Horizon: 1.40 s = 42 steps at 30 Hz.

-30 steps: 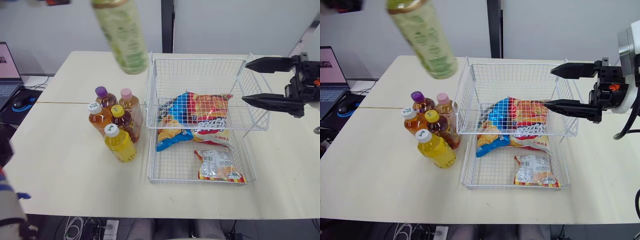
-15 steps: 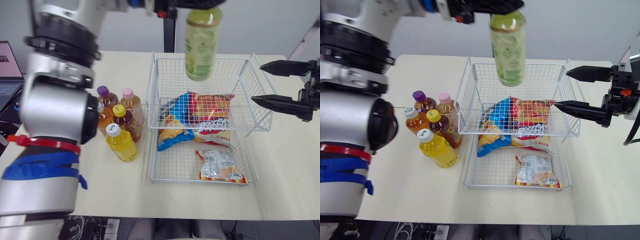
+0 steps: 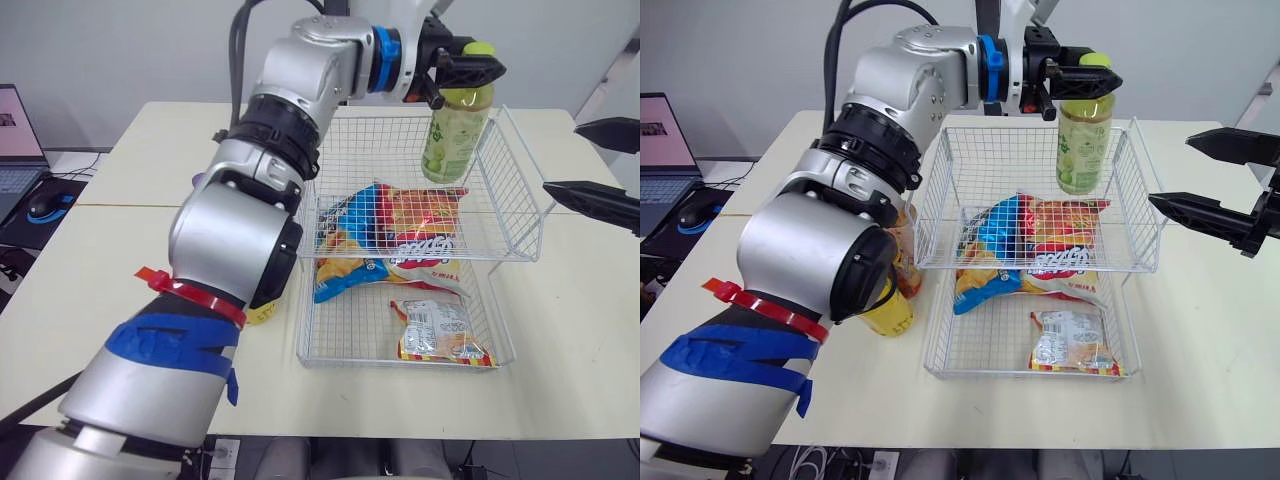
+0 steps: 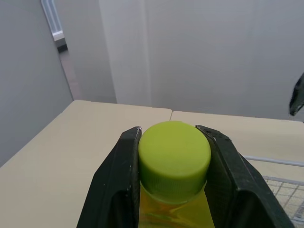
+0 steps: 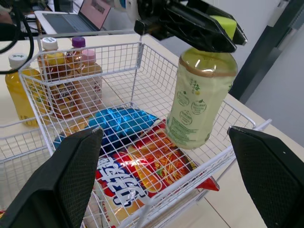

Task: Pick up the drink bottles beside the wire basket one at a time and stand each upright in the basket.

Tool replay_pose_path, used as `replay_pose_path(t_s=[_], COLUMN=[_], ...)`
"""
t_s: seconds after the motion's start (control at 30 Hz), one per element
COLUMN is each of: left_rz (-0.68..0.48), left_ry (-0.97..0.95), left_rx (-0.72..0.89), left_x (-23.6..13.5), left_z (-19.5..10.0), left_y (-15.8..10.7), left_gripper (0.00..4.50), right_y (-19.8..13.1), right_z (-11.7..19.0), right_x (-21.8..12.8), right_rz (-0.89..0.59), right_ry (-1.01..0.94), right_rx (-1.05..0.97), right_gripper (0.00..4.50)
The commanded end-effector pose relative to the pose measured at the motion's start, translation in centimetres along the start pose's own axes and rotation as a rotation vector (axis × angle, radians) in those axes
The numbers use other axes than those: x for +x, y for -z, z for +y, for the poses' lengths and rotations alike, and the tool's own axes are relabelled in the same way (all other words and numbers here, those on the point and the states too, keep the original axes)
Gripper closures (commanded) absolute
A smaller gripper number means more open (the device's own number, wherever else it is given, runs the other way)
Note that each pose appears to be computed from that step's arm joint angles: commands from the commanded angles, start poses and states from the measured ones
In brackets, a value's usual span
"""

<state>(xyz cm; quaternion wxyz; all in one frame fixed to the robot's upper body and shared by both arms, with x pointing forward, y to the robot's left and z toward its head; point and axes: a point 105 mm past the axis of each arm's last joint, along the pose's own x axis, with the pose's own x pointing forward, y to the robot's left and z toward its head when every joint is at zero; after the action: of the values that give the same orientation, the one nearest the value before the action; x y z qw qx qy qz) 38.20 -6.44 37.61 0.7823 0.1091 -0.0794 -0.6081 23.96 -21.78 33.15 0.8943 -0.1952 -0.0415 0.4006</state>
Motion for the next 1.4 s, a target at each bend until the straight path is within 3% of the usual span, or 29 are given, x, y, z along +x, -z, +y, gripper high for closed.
replay_pose_path(t_s=[0.03, 0.4, 0.43, 0.7, 1.03, 1.4], left_rz=[-0.059, -0.034, -0.032, -0.033, -0.061, -0.08], left_ry=[-0.006, 0.001, 0.001, 0.022, 0.029, 0.011], left_rx=[0.046, -0.013, -0.011, 0.017, 0.07, 0.105], left_x=[0.6, 1.4, 1.4, 1.0, -0.8, -5.7], left_z=[-0.5, -0.9, -0.9, -1.0, -0.5, 1.0], left_y=[-2.7, -1.9, -1.9, -2.7, -4.9, -6.9], left_gripper=[3.15, 3.15, 2.42, 0.01, 0.01, 0.01], right_y=[-1.3, -1.6, -1.6, -1.5, -1.6, -1.6], right_z=[0.4, 0.2, 0.2, 0.0, -0.2, -0.5], right_x=[-0.5, -0.9, -0.9, -1.1, -1.1, -1.2], right_rz=[-0.042, -0.057, -0.056, -0.061, -0.069, -0.067], right_ry=[0.021, 0.059, 0.06, 0.068, 0.071, 0.073], right_rx=[-0.047, -0.057, -0.058, -0.06, -0.07, -0.086], right_gripper=[0.0, 0.0, 0.0, 0.0, 0.0, 0.0])
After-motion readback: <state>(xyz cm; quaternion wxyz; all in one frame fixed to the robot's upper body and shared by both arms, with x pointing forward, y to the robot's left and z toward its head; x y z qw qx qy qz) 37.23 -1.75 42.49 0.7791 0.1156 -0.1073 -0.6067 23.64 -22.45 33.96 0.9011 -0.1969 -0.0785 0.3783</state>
